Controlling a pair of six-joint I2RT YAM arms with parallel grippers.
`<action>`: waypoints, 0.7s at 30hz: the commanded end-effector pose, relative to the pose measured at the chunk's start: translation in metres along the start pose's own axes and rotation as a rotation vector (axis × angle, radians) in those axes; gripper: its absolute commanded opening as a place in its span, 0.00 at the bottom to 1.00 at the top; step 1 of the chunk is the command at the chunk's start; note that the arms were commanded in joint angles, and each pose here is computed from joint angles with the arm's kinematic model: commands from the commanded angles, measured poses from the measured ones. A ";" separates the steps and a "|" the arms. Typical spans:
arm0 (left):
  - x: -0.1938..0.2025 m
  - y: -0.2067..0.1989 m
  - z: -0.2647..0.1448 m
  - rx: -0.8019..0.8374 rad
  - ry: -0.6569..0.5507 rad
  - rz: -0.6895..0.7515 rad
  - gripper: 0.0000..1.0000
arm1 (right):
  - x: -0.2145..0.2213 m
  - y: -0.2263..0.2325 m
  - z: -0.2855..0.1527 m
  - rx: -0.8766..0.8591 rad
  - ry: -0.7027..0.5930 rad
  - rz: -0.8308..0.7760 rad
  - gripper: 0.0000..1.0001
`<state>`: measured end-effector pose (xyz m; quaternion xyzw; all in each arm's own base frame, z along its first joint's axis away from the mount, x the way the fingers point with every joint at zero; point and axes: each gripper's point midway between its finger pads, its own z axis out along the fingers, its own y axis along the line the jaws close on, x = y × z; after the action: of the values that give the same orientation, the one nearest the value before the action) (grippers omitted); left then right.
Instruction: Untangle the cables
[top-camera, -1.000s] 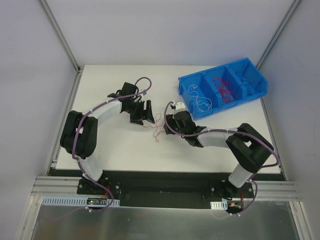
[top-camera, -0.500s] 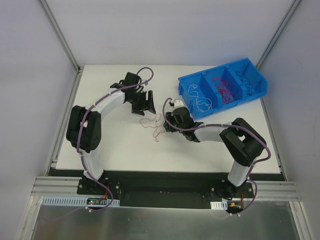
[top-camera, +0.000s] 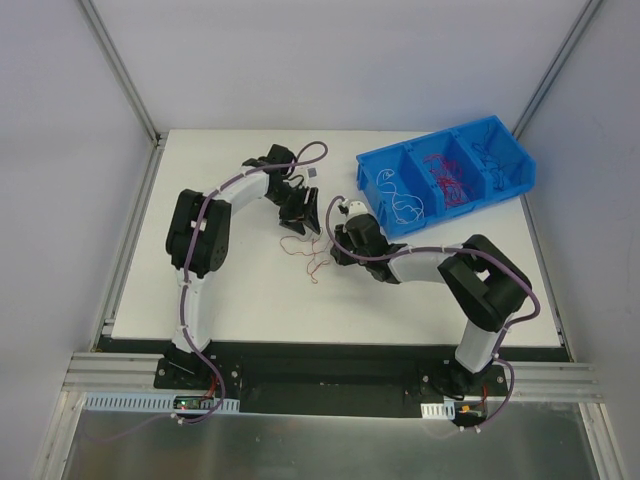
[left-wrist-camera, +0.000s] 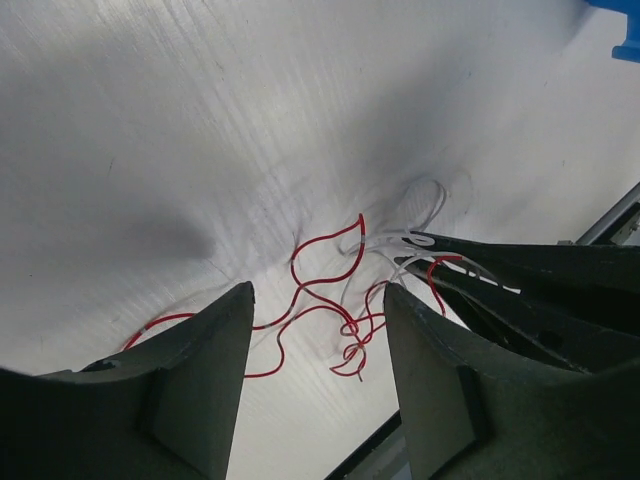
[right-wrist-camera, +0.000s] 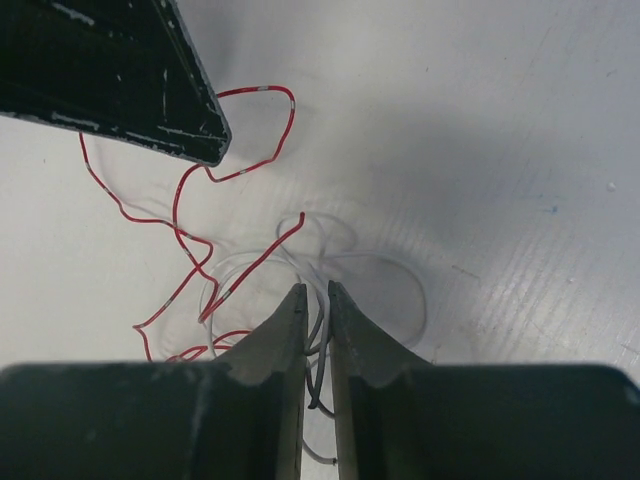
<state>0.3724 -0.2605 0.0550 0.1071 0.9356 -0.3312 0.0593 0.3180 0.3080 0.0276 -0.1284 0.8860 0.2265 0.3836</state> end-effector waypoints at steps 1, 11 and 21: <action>0.011 -0.009 0.005 0.037 0.035 0.060 0.50 | -0.015 0.006 0.002 -0.022 -0.034 0.020 0.15; -0.012 -0.002 -0.067 -0.279 -0.211 0.116 0.00 | -0.016 0.003 0.004 -0.006 -0.034 0.021 0.05; -0.011 -0.053 -0.169 -0.290 -0.543 0.193 0.04 | -0.014 0.003 0.004 0.003 -0.018 0.030 0.01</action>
<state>0.3632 -0.1896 0.1999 0.0856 0.9253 -0.1781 0.3236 0.3209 0.3060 0.0241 -0.1209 0.8906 0.2211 0.3786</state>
